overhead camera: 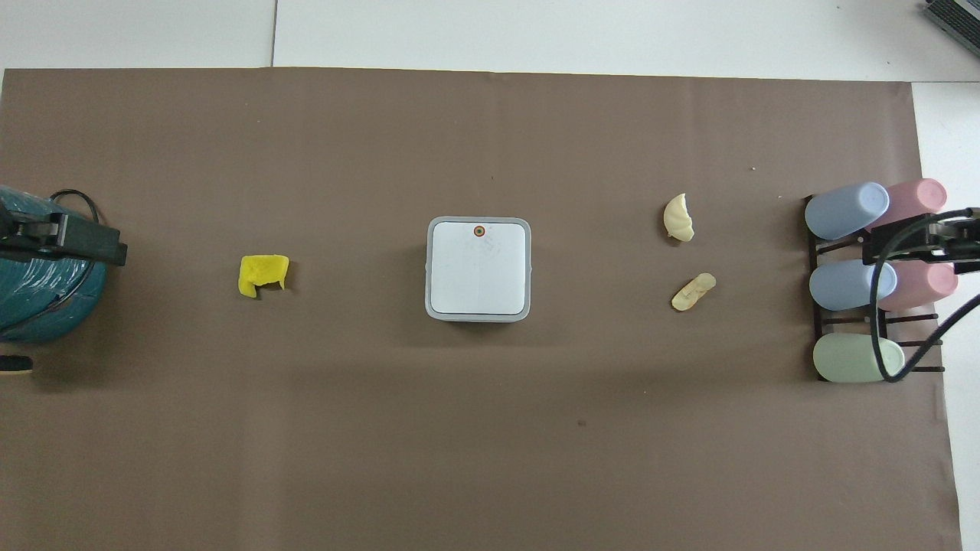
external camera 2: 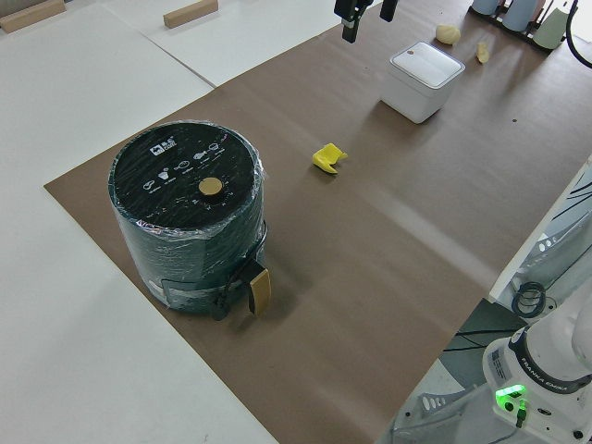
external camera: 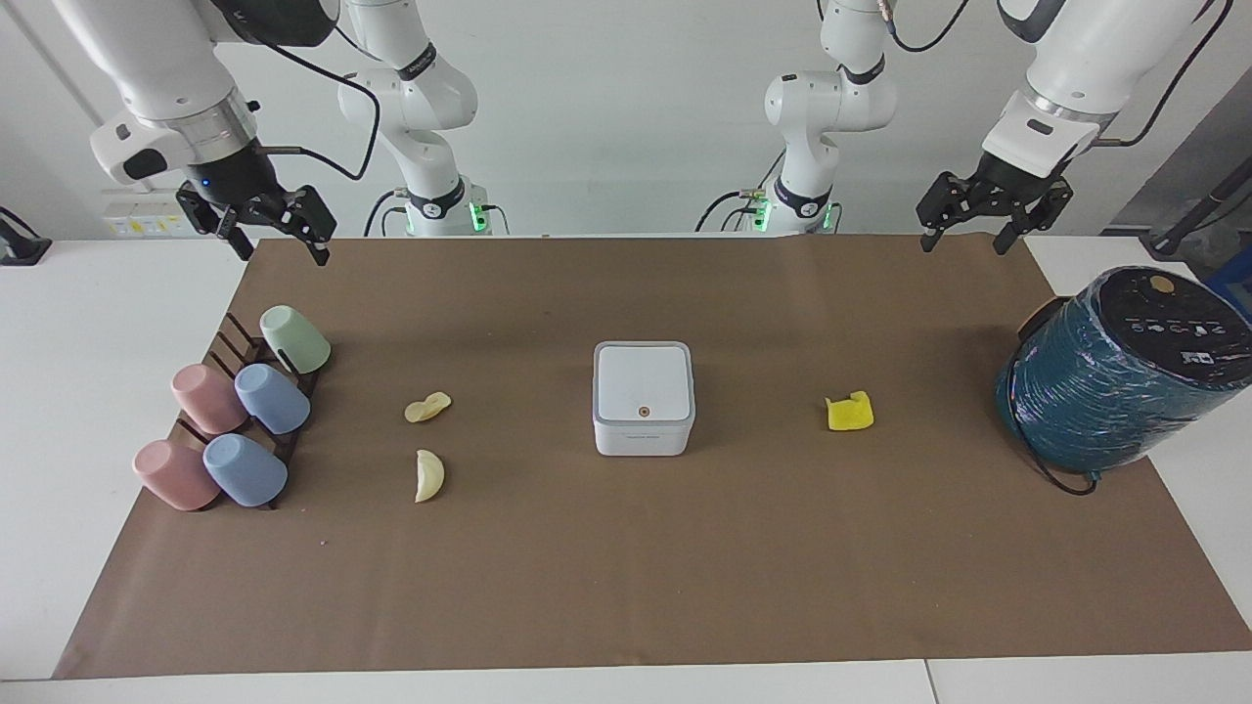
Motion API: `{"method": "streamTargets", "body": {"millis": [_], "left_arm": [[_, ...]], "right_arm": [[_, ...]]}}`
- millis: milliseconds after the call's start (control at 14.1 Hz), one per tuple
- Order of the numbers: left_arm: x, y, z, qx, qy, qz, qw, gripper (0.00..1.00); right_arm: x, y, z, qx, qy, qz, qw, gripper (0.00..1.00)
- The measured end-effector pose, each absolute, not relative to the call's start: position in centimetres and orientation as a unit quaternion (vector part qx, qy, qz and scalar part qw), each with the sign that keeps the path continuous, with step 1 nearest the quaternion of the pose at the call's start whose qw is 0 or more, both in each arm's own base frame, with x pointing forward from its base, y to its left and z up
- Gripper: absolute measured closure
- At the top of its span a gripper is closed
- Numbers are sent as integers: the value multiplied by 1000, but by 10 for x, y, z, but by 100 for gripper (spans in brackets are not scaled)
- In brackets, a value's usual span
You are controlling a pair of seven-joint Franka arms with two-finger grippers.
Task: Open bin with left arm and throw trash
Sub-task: 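Move the left gripper to the lid while the right gripper reaches the peel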
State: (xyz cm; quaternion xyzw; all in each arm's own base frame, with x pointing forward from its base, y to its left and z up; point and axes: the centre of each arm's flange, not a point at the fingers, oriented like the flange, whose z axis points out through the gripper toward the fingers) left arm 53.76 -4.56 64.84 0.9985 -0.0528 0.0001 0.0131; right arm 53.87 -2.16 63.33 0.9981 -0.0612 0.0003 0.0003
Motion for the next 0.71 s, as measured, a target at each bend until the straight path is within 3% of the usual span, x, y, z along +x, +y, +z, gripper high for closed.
{"method": "streamTargets", "body": {"millis": [497,639,710], "left_arm": [[537,-50,648,998,-57,2,13,0],[543,-59,649,997,-65,32,14,0],[546,-71,647,996,-76,50,15,11]], "right_arm": [[539,-22,633,998,-61,0,0,0],[539,-22,633,998,-61,0,0,0],[539,-22,633,998,-61,0,0,0]]}}
